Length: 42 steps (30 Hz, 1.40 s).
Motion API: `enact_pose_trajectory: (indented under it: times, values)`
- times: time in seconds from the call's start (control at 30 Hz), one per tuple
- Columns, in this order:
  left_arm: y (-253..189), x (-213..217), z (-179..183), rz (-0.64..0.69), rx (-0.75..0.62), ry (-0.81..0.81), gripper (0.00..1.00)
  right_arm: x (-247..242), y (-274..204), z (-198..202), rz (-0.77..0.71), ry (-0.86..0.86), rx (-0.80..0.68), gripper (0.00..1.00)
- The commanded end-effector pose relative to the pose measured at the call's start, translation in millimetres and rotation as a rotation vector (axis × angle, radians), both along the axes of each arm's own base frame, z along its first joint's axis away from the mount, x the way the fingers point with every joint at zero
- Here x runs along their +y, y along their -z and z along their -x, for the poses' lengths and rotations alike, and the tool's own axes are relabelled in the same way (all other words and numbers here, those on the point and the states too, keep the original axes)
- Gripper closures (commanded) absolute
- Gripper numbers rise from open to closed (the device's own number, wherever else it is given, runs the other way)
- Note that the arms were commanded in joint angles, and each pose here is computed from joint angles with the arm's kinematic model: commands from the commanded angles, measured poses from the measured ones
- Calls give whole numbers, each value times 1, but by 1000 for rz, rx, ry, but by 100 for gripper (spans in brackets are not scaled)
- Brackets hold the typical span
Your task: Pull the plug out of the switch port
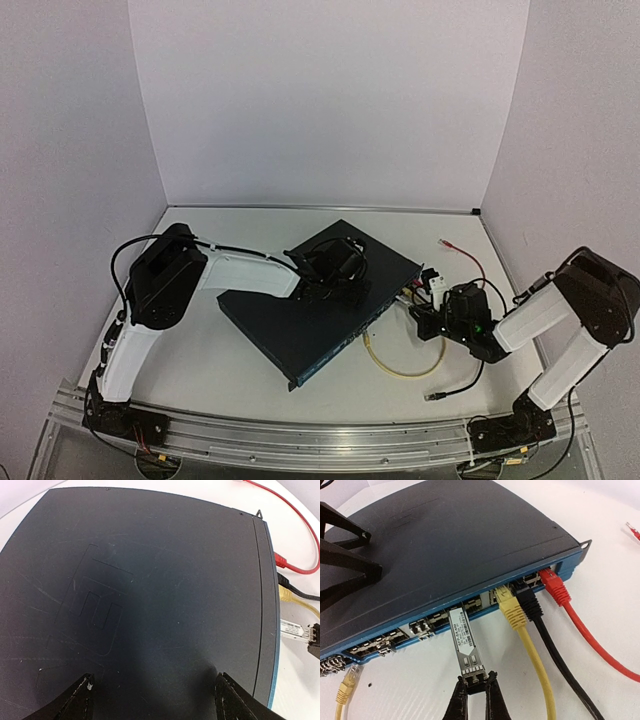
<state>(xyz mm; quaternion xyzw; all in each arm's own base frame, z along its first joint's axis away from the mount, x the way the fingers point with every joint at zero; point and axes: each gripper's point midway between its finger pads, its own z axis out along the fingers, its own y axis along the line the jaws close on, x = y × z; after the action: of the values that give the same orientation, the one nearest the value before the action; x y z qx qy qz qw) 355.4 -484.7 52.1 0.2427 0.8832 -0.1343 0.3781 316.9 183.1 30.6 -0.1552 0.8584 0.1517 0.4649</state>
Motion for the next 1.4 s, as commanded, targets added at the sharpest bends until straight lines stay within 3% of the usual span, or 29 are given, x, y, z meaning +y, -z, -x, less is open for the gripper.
enact_pose_trajectory:
  times: [0.0,0.23,0.37,0.6,0.73,0.9,1.13,1.37]
  values:
    - [140,91,48,-376,323,-34,19,-17,-7,7,12,68,-9,100]
    - [139,88,48,-364,323,-25,19,-43,-29,20,65,142,-36,100]
    - [136,87,46,-359,315,-30,18,-81,-59,24,84,346,-40,100]
    - [124,81,41,-326,286,-26,18,-145,-68,69,199,733,254,100]
    - [122,79,40,-316,277,-25,18,-173,-59,90,238,893,336,100]
    - [121,78,40,-307,274,-17,18,-186,-40,98,170,938,469,100]
    - [119,74,39,-295,268,-4,18,-170,-25,85,124,851,511,100]
    - [112,70,38,-280,256,2,18,-180,-14,72,170,880,525,100]
